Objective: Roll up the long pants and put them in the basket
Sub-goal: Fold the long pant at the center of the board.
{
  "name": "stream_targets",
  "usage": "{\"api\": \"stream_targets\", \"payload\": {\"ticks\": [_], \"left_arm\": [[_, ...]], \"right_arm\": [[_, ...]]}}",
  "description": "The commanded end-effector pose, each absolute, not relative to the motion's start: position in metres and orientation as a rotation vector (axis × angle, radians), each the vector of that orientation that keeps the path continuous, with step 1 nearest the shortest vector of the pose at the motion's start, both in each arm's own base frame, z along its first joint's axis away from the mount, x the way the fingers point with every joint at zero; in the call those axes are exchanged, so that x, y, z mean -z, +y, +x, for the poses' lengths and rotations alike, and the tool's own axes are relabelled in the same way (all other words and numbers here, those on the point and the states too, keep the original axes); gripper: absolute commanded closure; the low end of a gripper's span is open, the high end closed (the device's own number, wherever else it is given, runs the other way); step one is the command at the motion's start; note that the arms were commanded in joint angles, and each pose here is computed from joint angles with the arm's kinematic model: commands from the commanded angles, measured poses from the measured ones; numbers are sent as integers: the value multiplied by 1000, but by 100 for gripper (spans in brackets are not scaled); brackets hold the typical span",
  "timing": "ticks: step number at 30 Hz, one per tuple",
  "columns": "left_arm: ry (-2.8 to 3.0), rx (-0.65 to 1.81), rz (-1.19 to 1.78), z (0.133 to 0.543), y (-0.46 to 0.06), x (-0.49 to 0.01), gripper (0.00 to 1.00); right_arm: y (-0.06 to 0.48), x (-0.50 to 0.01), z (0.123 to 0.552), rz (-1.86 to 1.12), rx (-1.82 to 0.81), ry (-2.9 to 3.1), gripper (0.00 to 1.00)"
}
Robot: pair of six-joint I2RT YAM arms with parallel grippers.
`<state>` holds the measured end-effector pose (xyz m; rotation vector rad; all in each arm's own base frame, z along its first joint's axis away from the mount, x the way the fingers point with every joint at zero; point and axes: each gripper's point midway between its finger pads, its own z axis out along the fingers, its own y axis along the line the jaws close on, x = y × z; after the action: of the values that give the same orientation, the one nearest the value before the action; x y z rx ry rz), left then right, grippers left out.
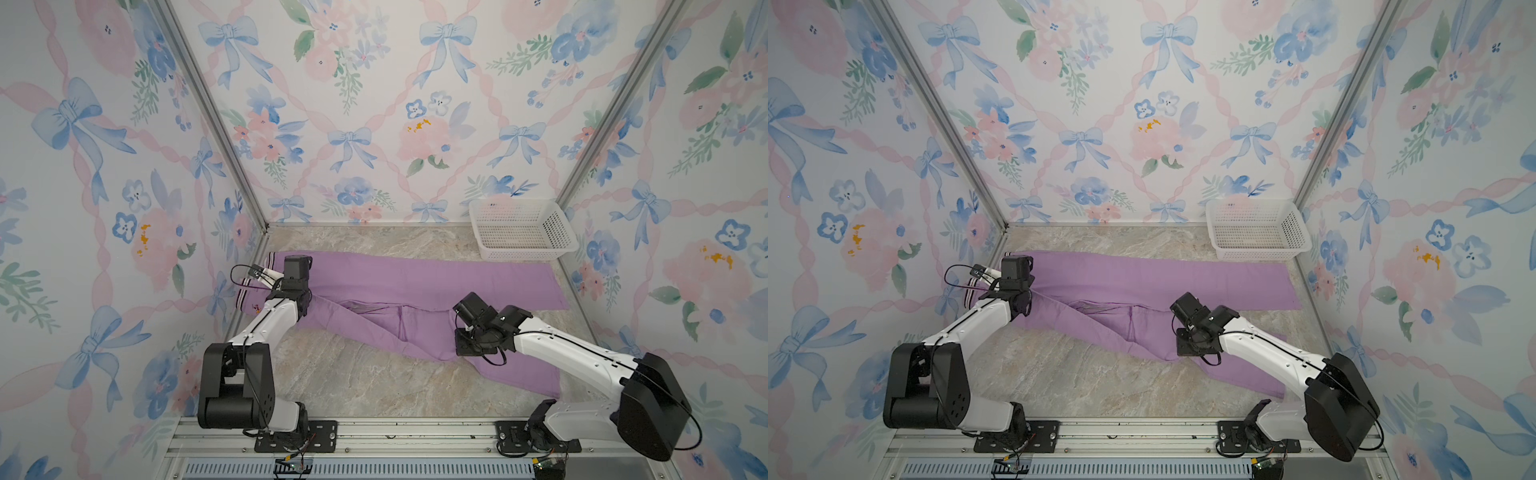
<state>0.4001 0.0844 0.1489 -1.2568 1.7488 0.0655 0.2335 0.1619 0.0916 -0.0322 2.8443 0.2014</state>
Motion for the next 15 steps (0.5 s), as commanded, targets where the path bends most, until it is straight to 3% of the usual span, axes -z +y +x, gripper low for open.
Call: {"api": "stream_targets", "payload": {"ticks": [1, 7, 15], "left_arm": [[1755, -85, -1208, 424, 81, -158, 100], [1772, -88, -1183, 473, 76, -156, 100], [1771, -120, -1168, 515, 77, -148, 100]], "right_arm": [[145, -98, 273, -97, -165, 2806, 100], [140, -104, 355, -79, -207, 2773, 100], [158, -75, 444, -125, -279, 2797, 100]]}}
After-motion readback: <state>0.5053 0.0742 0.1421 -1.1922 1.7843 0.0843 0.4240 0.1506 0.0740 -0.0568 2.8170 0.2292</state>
